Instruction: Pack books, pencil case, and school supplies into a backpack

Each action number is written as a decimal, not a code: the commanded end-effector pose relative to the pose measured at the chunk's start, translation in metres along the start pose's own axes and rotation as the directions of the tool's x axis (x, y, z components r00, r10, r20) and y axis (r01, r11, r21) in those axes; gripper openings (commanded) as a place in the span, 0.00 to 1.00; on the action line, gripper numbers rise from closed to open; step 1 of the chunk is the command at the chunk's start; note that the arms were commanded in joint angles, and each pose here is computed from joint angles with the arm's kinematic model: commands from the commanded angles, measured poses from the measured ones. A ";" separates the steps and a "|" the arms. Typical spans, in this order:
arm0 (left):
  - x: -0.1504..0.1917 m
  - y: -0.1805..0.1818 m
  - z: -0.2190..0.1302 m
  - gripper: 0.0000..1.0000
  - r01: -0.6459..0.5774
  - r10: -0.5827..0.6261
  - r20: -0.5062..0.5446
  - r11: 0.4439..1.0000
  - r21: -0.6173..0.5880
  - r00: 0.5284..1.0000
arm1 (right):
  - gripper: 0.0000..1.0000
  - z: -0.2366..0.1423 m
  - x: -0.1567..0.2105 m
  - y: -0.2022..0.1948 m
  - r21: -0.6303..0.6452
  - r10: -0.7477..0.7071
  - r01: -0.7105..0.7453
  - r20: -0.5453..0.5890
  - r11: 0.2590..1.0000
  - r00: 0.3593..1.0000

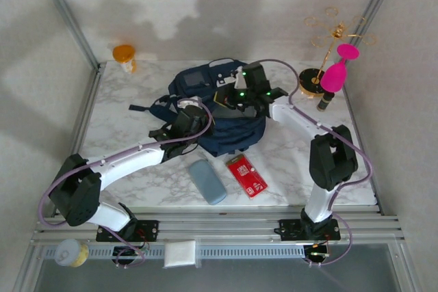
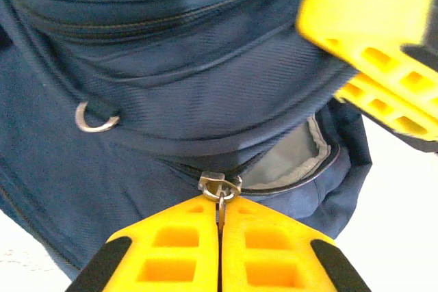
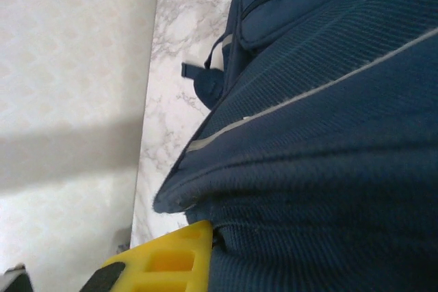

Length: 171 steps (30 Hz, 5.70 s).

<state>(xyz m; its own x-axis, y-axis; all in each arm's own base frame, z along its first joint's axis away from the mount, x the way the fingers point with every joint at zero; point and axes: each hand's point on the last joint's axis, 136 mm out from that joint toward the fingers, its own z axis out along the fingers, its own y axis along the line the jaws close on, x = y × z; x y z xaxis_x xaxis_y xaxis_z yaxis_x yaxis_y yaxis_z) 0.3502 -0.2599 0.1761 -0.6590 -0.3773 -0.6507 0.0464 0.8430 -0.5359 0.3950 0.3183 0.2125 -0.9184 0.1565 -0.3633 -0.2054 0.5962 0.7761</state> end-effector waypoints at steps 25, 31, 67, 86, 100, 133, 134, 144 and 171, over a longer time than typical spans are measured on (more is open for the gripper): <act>-0.057 0.146 0.005 0.00 -0.066 0.075 0.015 0.939 -0.338 0.997 | 0.00 -0.050 -0.031 -0.035 0.042 -0.135 0.134 0.031 0.990 0.990; -0.068 0.150 0.010 0.00 -0.050 0.066 0.042 0.950 -0.308 0.997 | 0.00 -0.051 -0.032 -0.042 0.086 -0.137 0.133 0.036 0.987 0.990; -0.035 0.062 -0.003 0.00 -0.088 0.078 -0.065 0.982 -0.169 0.995 | 0.00 -0.046 -0.032 0.007 0.033 0.020 -0.028 0.212 0.999 0.977; -0.096 0.176 0.022 0.00 0.022 -0.026 -0.005 0.927 -0.375 1.000 | 0.00 -0.039 -0.011 -0.027 0.099 -0.029 0.020 0.083 0.995 0.996; -0.054 0.170 0.017 0.33 0.113 -0.137 -0.066 0.952 -0.286 0.988 | 0.51 -0.018 0.056 -0.035 0.143 -0.111 0.124 -0.096 0.982 0.989; 0.172 0.114 -0.049 0.29 0.292 -0.336 -0.389 0.941 -0.168 0.858 | 0.80 0.022 0.289 -0.069 -0.008 -0.134 0.155 -0.546 0.988 0.827; 0.175 0.113 -0.048 0.28 0.298 -0.340 -0.394 0.940 -0.166 0.854 | 0.77 0.023 0.290 -0.069 -0.009 -0.133 0.153 -0.550 0.988 0.825; 0.171 0.116 -0.047 0.27 0.281 -0.332 -0.371 0.942 -0.185 0.867 | 0.43 0.026 0.282 -0.058 -0.040 -0.157 0.160 -0.534 0.986 0.831; -0.029 -0.018 -0.042 0.52 -0.517 0.514 -0.061 0.855 -0.035 0.856 | 0.19 -0.136 0.125 -0.060 -0.033 0.015 -0.018 -0.092 0.999 0.996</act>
<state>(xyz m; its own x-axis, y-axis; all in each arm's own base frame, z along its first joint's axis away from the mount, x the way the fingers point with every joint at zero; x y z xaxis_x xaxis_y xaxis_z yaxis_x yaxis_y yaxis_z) 0.3295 -0.2408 0.2420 -0.6220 -0.1306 -0.7720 0.2032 0.9253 -0.3202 0.2458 0.2162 0.1808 -0.9426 0.0681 -0.3269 -0.2311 0.5734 0.7860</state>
